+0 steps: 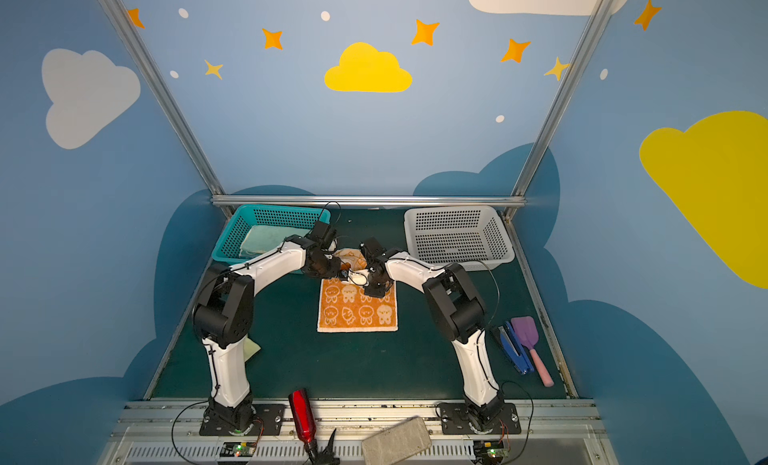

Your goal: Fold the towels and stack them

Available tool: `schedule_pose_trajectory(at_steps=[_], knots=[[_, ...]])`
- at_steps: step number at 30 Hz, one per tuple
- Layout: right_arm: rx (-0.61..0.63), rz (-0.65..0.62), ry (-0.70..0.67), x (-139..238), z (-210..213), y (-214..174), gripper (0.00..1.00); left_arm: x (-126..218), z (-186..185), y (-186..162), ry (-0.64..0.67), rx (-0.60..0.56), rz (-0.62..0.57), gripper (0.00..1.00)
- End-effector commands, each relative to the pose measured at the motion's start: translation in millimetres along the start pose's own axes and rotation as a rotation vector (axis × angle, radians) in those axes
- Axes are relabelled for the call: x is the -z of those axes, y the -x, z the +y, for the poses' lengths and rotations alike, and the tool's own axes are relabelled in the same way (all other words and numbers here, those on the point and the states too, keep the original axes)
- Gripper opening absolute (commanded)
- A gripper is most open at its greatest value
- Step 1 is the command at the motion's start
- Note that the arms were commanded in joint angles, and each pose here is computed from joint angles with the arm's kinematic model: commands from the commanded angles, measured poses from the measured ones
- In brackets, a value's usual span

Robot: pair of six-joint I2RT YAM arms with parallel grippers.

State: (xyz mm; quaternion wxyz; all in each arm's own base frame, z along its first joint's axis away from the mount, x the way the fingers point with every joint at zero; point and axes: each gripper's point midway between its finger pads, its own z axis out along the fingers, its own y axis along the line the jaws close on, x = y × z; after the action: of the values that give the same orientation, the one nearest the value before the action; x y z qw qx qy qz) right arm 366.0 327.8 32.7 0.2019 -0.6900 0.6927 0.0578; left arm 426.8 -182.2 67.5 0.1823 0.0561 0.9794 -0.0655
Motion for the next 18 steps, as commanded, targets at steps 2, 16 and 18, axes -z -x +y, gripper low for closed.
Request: schedule_pose_trajectory(at_steps=[2, 16, 18], knots=[[-0.066, -0.135, -0.101, 48, -33, 17, 0.00, 20, -2, 13, -0.007, -0.020, -0.026, 0.04], [-0.071, -0.159, -0.133, 87, -31, -12, 0.00, 49, -3, 0, -0.007, -0.066, -0.011, 0.04], [-0.075, -0.152, -0.126, 88, -26, -17, 0.00, 51, -3, -7, 0.011, -0.080, 0.002, 0.04]])
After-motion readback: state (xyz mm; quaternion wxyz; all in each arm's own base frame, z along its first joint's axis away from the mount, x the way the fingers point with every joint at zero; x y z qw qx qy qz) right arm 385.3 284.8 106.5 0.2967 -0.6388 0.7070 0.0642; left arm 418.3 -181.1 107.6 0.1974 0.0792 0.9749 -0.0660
